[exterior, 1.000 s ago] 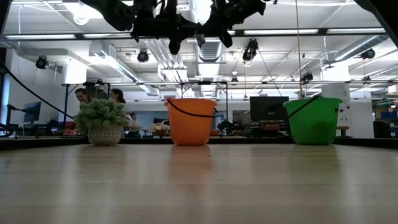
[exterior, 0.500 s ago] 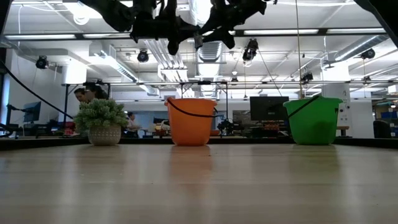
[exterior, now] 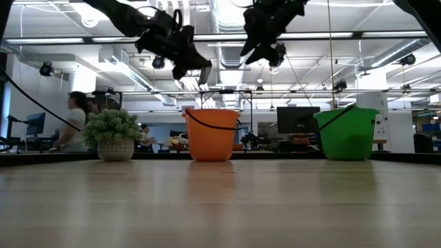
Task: Organize candy in baskets
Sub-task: Put the white chocolate bar into the orange bucket
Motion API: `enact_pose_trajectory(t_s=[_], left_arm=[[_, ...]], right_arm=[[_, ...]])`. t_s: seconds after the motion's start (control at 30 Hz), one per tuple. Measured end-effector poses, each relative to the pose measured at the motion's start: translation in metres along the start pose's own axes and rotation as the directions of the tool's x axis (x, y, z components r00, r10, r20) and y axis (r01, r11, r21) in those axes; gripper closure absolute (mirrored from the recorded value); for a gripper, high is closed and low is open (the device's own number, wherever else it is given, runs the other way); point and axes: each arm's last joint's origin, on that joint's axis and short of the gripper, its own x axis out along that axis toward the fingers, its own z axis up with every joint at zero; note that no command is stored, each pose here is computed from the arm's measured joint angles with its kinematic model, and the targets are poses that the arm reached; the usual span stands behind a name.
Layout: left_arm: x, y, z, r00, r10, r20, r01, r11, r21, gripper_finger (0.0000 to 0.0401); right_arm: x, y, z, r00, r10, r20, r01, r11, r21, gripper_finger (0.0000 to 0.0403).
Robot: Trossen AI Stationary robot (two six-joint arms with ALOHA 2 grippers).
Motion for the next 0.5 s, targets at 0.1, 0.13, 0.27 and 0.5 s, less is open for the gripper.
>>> enact_pose_trajectory(t_s=[0.1,0.13,0.27,0.5], left_arm=[[0.002,0.002,-0.006,0.999,0.021,-0.046,-0.020,1.000,0.011,0.0399],[0.003,0.003,-0.008,0.998,0.022,-0.055,-0.021,1.000,0.005,0.0399],[0.008,0.006,-0.012,0.997,0.019,-0.074,-0.019,1.000,-0.007,0.0399],[0.032,0.011,-0.030,0.990,-0.007,-0.138,0.002,0.999,-0.039,0.0399]], right_arm=[[0.000,-0.002,-0.002,0.998,-0.063,-0.020,0.063,0.998,-0.002,0.0248],[0.000,-0.002,-0.003,0.997,-0.079,-0.024,0.079,0.997,0.000,0.0250],[0.000,-0.003,-0.003,0.995,-0.090,-0.031,0.091,0.996,0.020,0.0255],[0.000,-0.003,-0.005,0.995,-0.090,-0.042,0.091,0.996,0.025,0.0260]])
